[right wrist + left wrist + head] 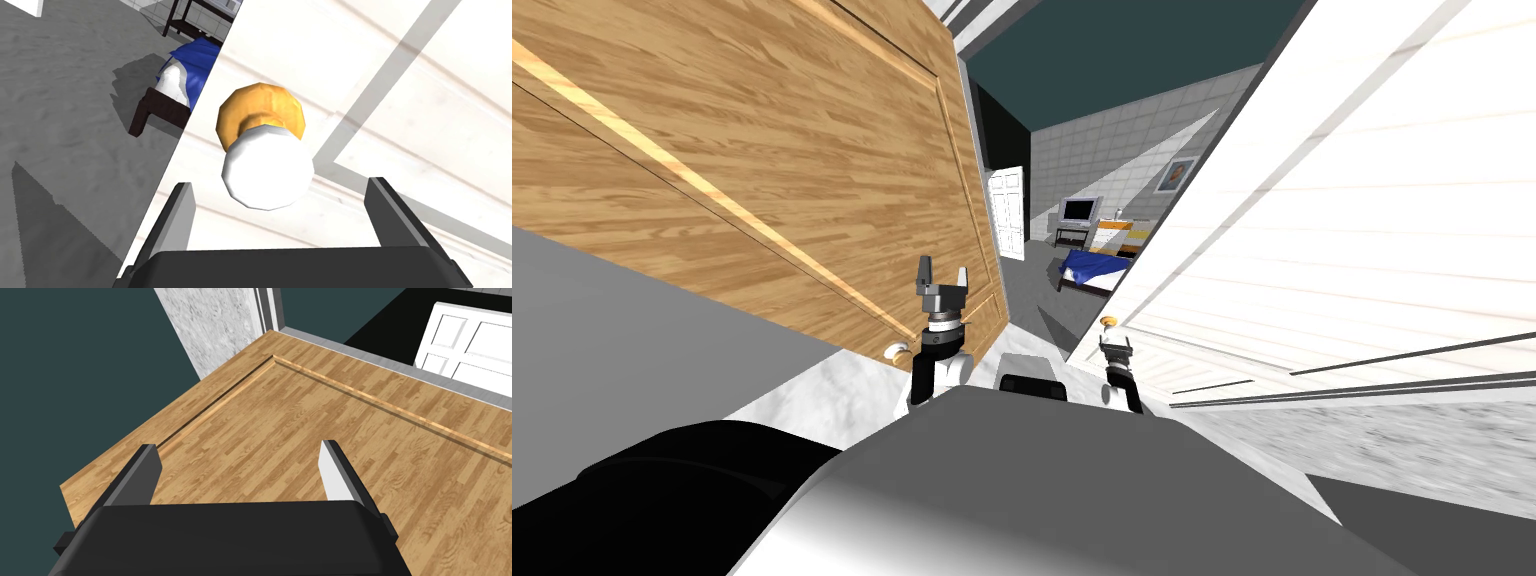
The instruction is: Pull the door open
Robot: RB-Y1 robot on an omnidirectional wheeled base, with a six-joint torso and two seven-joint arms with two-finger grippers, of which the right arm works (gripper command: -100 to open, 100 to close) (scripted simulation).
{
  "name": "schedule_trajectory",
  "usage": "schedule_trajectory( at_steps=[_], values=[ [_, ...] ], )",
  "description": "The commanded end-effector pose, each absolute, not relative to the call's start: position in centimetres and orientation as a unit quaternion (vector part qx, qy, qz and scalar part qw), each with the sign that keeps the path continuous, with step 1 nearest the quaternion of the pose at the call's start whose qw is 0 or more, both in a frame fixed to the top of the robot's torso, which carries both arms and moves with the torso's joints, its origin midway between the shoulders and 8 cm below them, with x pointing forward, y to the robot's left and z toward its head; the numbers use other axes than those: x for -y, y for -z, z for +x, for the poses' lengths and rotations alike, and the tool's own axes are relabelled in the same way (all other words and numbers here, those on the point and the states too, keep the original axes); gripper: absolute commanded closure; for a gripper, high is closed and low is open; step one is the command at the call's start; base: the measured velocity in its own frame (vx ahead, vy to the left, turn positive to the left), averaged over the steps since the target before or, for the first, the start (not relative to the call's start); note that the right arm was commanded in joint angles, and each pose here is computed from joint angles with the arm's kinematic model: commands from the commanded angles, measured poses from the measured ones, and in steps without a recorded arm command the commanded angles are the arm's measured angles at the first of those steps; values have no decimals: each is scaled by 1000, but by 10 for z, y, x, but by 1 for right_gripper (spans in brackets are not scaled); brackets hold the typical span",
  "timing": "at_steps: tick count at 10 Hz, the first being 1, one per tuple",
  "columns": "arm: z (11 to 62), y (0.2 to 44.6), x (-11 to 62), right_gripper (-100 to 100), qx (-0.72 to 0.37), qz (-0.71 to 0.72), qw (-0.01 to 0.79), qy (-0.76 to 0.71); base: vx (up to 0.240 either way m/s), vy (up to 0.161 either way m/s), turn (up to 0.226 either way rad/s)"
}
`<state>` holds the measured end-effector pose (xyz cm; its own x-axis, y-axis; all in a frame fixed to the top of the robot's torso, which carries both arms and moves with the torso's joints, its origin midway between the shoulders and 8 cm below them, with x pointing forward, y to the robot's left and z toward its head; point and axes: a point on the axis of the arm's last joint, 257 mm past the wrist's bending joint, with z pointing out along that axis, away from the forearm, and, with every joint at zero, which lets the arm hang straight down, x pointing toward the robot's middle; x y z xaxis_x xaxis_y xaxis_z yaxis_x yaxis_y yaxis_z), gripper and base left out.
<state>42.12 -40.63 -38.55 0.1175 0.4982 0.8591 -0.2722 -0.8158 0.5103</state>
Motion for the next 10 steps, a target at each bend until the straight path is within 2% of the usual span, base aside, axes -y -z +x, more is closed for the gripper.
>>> schedule_trajectory(
  at_steps=[1, 10],
  values=[
    [422, 387, 404, -100, -67, 691, 278, -664, -63, -12, 10],
    [436, 390, 383, -100, 56, 701, 162, -693, -70, -13, 21]
  ],
)
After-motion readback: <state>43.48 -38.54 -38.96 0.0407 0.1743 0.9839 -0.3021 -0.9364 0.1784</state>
